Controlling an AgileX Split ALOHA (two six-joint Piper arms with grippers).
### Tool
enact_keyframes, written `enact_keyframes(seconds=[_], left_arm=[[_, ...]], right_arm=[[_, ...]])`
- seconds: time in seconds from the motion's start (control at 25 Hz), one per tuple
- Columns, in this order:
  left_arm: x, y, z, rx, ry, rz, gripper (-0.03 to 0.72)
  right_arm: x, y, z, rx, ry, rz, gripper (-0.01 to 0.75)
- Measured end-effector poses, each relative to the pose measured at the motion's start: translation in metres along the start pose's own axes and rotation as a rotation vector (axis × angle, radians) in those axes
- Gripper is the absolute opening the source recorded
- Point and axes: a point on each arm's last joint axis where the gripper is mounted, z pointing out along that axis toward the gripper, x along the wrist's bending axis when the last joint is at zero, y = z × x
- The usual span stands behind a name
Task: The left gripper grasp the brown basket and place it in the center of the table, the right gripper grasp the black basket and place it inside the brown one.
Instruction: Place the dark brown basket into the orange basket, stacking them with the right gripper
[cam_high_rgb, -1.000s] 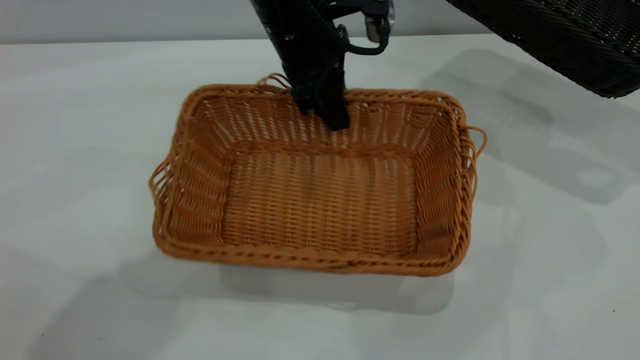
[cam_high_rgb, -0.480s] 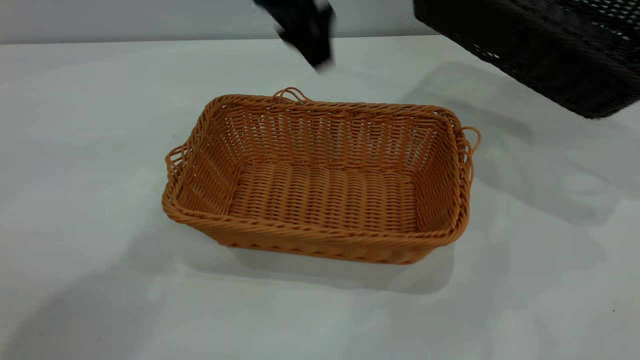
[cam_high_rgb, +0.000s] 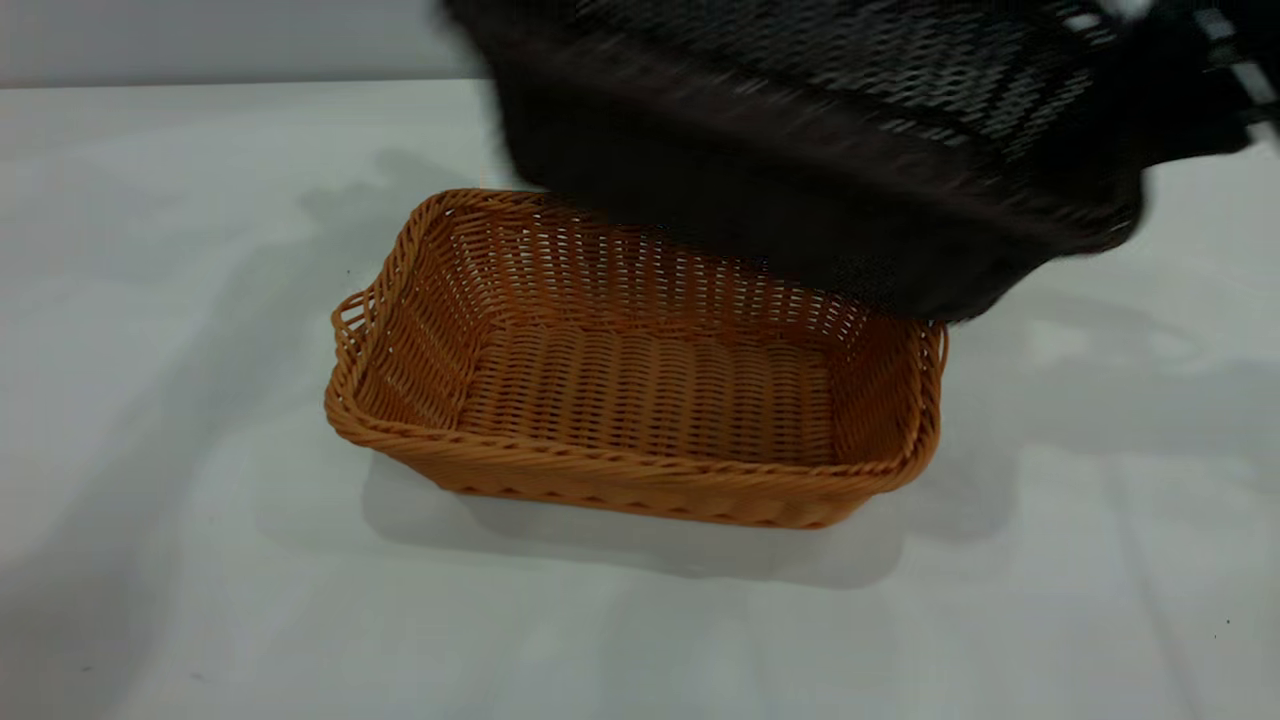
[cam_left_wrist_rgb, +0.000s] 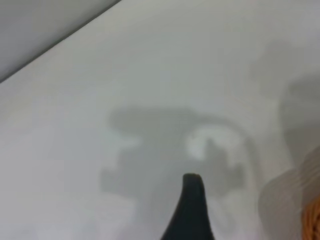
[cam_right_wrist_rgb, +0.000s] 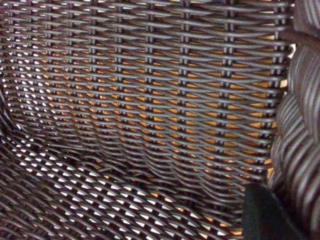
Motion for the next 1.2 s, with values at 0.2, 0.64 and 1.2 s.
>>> enact_keyframes(seconds=[0.2,0.64,1.2], left_arm=[[0.004,-0.001,-0.001,-0.009,0.008,-0.01,0.576],[0.005,0.002,-0.001,-0.032,0.018,-0.011,0.576],[0.006,0.002,-0.001,-0.036,0.02,-0.011,0.576]], right_arm=[[0.034,-0.017,0.035,0.057,-0.039,-0.05,0.078],[0.042,-0.024,0.055,0.021,-0.197,-0.13,0.078],[0.022,-0.025,0.076,0.074,-0.226,-0.093,0.094]])
